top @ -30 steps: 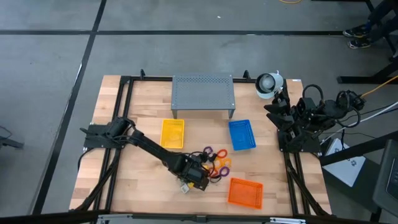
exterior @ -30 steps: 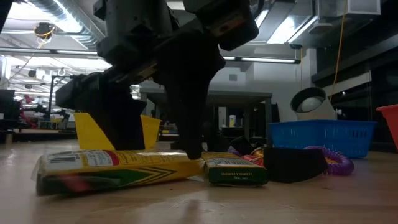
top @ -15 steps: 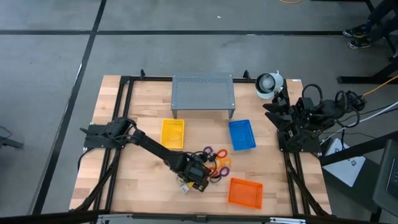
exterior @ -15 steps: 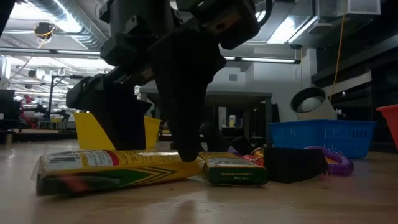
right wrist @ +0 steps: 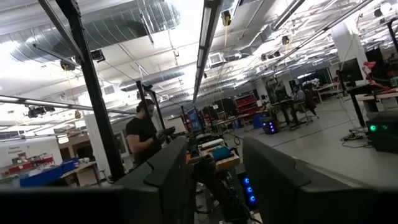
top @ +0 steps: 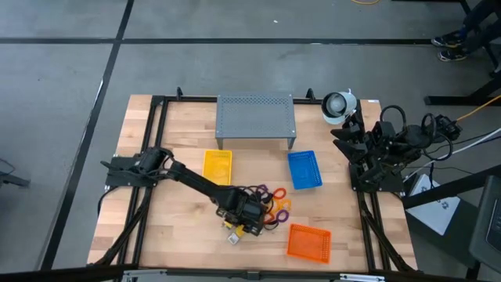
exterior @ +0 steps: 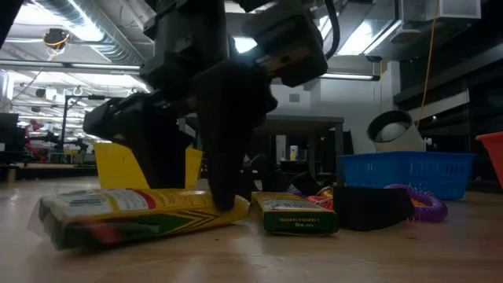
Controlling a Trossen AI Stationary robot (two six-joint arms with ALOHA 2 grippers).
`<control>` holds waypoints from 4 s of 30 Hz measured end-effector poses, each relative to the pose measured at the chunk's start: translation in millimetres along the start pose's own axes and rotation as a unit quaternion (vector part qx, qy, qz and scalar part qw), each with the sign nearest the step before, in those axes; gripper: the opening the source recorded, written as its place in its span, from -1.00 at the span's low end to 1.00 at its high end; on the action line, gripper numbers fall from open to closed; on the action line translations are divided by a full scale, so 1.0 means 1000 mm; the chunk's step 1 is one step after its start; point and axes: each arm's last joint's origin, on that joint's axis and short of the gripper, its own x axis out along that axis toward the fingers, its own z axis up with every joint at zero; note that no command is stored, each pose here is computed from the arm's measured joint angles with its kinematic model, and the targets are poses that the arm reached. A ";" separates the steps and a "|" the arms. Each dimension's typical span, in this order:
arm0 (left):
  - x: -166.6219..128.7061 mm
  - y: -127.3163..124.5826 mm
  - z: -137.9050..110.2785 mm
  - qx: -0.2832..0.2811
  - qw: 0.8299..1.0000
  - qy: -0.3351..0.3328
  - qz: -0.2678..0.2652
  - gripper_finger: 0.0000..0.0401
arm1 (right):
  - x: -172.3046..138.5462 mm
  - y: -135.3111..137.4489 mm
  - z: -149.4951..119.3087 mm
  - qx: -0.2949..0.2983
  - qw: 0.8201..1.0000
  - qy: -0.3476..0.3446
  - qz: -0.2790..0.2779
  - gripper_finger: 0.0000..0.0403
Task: Pick & Place Office Desk Supplies
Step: Put the yellow box of crayons into the yellow bin
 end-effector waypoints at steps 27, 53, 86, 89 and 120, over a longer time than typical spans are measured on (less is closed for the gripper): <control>-0.060 -0.046 0.011 0.025 0.997 -0.034 -0.063 -0.62 | 0.000 0.000 0.001 0.003 1.000 -0.004 0.002 -0.21; -0.235 0.019 0.019 -0.036 0.950 -0.310 0.008 -0.65 | 0.000 0.000 0.003 0.010 1.000 -0.016 0.002 -0.20; -0.198 0.170 0.017 -0.219 0.878 -0.401 -0.141 -0.65 | 0.001 -0.002 0.004 0.010 1.000 -0.020 -0.009 -0.21; -0.188 0.179 0.022 -0.226 0.876 -0.401 -0.142 -0.65 | 0.001 -0.003 0.004 0.011 1.000 -0.020 -0.012 -0.21; -0.169 0.197 0.049 -0.200 0.898 -0.358 -0.161 0.05 | 0.001 -0.004 0.004 0.011 0.999 -0.022 -0.027 -0.21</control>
